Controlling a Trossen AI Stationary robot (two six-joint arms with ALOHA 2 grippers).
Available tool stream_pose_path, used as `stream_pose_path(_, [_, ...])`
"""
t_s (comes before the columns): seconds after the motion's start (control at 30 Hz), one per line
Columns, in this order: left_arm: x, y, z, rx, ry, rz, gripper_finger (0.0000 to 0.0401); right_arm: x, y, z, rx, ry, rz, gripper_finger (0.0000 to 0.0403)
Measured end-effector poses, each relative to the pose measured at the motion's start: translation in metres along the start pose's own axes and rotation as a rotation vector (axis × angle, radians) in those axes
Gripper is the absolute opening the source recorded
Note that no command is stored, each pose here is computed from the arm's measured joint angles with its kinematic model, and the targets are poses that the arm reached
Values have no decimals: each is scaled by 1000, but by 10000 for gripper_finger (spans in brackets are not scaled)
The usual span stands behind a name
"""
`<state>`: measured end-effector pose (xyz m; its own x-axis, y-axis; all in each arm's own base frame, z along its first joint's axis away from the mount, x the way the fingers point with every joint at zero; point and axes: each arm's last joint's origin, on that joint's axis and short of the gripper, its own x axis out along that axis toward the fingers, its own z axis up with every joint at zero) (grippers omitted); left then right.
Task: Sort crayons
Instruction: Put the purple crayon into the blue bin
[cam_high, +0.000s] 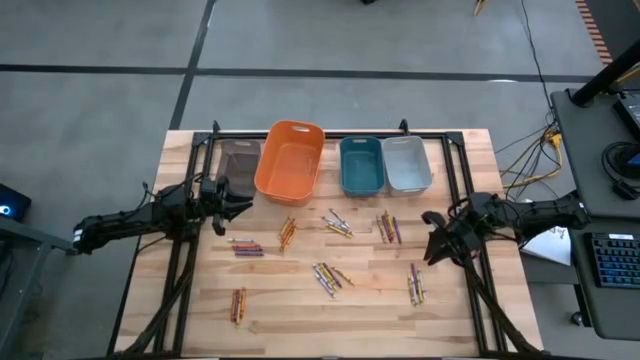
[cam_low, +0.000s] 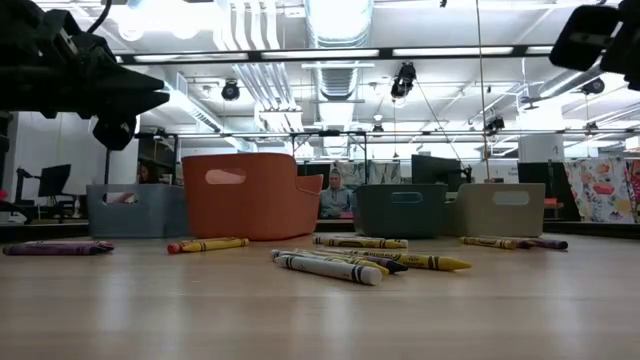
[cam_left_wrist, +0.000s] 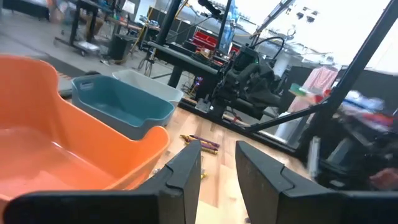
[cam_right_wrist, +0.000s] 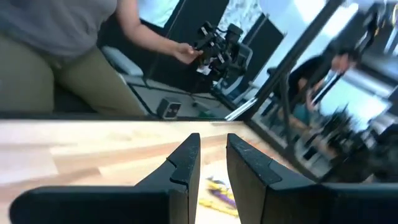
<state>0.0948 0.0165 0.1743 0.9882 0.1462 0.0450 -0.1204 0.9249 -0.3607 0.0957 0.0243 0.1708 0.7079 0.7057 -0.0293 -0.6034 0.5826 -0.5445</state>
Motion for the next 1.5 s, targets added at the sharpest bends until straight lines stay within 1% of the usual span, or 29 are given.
stream_pose_path(0.03, [0,0,1,12,-13,19,84,0,0,0,-20,0,0,68])
stream_pose_path(0.07, [0,0,2,-38,-32,22,84,0,0,0,-38,0,-1,68])
stream_pose_path(0.13, [0,-2,9,-200,-113,-6,84,0,-1,1,-107,-4,-5,68])
stream_pose_path(0.2, [-2,-6,19,-246,-214,-52,84,0,-2,3,-247,-24,-21,68])
stream_pose_path(0.27, [-4,-10,26,-220,-279,-113,84,0,-4,6,-401,-40,-37,68])
stream_pose_path(0.33, [-5,-13,32,-165,-325,-171,84,0,-6,11,-543,-84,-54,68])
stream_pose_path(0.37, [-6,-14,34,-144,-349,-179,84,0,-8,14,-588,-107,-80,68])
stream_pose_path(0.4, [-6,-14,35,-118,-364,-180,84,-1,-11,18,-593,-128,-121,68])
stream_pose_path(0.43, [-5,-15,36,-91,-374,-172,84,-1,-15,22,-559,-137,-178,68])
stream_pose_path(0.47, [-4,-14,36,-68,-379,-155,84,-2,-20,27,-499,-139,-261,68])
stream_pose_path(0.53, [0,-13,36,-31,-394,-105,84,-4,-31,33,-323,-134,-482,68])
stream_pose_path(0.63, [5,-11,38,-30,-425,-41,84,-10,-49,40,7,-159,-901,68])
stream_pose_path(0.7, [8,-11,40,-34,-443,-47,84,-14,-60,41,213,-127,-1196,68])
stream_pose_path(0.73, [10,-12,40,-37,-449,-52,84,-15,-65,40,295,-88,-1340,68])
stream_pose_path(0.8, [15,-12,40,-47,-450,-61,84,-16,-73,37,414,7,-1586,68])
stream_pose_path(0.83, [17,-12,40,-53,-448,-63,84,-15,-76,35,456,50,-1684,68])
stream_pose_path(0.87, [19,-11,39,-63,-444,-65,84,-14,-79,35,484,82,-1757,68])
stream_pose_path(0.9, [21,-11,39,-78,-439,-67,84,-12,-82,35,502,113,-1804,68])
stream_pose_path(0.93, [23,-10,38,-95,-430,-67,84,-9,-86,34,509,145,-1815,68])
stream_pose_path(0.97, [25,-10,37,-112,-421,-66,84,-5,-90,34,512,182,-1800,68])
stream_pose_path(1.1, [35,-9,36,-156,-370,-36,84,11,-110,44,542,229,-1624,68])
stream_pose_path(1.17, [42,-9,36,-174,-337,-28,84,19,-121,51,564,244,-1561,68])
stream_pose_path(1.23, [49,-10,39,-176,-309,-41,84,26,-132,56,596,274,-1543,68])
stream_pose_path(1.3, [56,-14,45,-151,-282,-73,84,32,-141,59,632,327,-1535,68])
stream_pose_path(1.43, [74,-21,56,-118,-218,-154,84,44,-151,55,707,492,-1506,68])
stream_pose_path(1.5, [84,-23,60,-104,-158,-167,84,49,-156,55,761,547,-1507,68])
